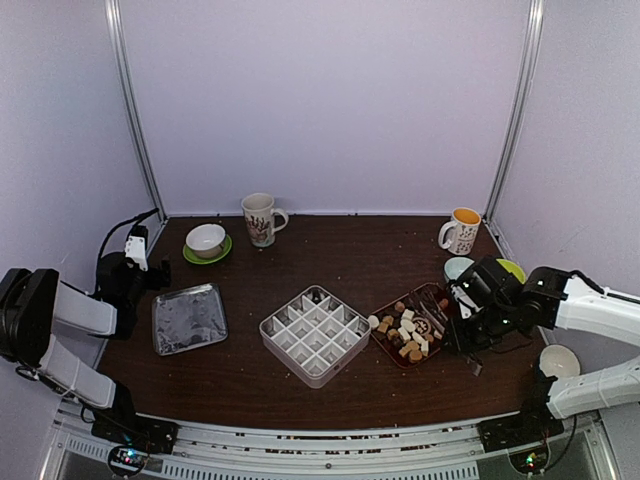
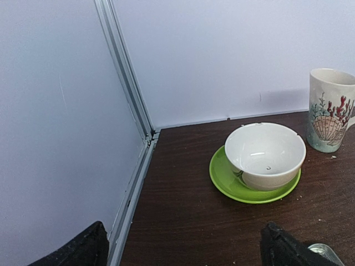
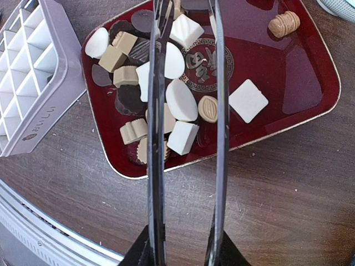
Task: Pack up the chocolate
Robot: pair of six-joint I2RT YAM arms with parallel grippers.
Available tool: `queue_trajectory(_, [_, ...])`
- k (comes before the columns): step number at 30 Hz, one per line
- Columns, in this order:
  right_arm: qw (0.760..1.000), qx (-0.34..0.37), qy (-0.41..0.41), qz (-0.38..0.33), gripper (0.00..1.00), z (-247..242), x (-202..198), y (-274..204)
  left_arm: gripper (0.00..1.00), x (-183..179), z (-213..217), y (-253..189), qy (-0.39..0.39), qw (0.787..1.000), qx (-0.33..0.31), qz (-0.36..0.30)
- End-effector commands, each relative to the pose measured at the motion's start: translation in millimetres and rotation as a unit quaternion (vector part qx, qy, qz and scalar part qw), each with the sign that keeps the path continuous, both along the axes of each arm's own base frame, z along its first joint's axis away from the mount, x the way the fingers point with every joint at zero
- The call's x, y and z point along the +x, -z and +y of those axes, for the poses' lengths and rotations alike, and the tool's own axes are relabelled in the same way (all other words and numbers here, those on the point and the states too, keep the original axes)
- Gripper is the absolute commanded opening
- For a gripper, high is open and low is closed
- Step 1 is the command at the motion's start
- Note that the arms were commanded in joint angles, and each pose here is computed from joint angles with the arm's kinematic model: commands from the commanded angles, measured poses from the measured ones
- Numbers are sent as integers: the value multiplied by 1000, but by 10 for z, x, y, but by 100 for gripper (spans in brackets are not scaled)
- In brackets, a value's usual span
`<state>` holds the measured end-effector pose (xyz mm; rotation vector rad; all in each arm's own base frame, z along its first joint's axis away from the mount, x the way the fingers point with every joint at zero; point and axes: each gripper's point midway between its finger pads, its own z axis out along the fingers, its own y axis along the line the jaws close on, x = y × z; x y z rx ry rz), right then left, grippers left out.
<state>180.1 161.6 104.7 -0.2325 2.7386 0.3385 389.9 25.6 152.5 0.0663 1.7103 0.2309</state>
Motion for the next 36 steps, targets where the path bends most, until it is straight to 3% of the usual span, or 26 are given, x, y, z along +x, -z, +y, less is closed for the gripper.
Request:
queue_trajectory(1, [1000,3,4,-11,32,20,76,-23,98,14,30,-118,-4,1000,-1,-26])
queue_trajectory(15, [999,3,-24,30,33,131,102,193,98,14,34,-119,-4,1000,-1,-26])
queue_trajectory(36, [1000,-19,-6,-9,33,-84,290,14,98,15,34,-121,-4,1000,-1,-27])
